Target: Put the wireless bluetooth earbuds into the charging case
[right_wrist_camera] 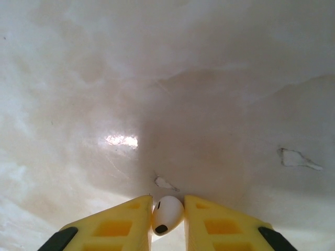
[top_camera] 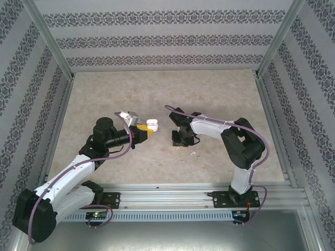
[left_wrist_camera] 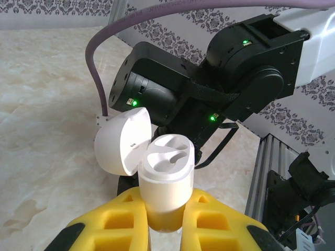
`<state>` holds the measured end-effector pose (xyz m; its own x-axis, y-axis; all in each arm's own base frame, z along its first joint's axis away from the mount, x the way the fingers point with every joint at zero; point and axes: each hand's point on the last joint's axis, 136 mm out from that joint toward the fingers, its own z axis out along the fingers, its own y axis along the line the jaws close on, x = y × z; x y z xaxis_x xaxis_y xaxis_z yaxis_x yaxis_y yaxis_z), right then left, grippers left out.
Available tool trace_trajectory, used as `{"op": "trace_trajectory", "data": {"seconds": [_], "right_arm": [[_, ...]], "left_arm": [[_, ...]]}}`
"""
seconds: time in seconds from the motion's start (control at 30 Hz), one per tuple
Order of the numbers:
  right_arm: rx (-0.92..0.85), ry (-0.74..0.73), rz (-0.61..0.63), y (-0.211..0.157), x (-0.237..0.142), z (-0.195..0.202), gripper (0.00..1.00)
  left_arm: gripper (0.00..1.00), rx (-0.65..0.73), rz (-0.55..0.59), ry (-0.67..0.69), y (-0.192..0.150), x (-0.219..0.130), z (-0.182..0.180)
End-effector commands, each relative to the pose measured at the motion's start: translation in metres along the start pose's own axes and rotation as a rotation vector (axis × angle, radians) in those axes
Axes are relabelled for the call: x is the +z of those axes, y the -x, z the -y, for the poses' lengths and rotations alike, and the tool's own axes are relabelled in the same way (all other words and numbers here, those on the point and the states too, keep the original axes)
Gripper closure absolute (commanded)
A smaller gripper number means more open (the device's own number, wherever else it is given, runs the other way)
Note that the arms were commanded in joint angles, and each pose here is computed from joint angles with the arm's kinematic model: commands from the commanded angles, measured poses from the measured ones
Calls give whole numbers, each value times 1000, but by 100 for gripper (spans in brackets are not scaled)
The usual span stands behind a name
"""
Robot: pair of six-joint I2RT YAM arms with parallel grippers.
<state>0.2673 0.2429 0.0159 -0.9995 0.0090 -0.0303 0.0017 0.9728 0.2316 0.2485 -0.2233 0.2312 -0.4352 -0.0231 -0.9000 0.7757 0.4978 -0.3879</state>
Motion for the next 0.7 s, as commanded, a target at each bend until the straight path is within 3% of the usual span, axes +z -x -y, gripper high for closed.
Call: {"op": "trace_trajectory", "data": {"seconds": [0.0,0.3,0.67], "right_arm": [[-43,-61,-4,-2,-4,5,81],[-141,-98,122,11,-46,1,83],[-250,-97,447,18,-165,-16,86]], "left_arm": [[100,14,-5,2,-3,0,0],[100,29,31,-18,-1,0,2],[100,64,58,-44,8,12,2]]}}
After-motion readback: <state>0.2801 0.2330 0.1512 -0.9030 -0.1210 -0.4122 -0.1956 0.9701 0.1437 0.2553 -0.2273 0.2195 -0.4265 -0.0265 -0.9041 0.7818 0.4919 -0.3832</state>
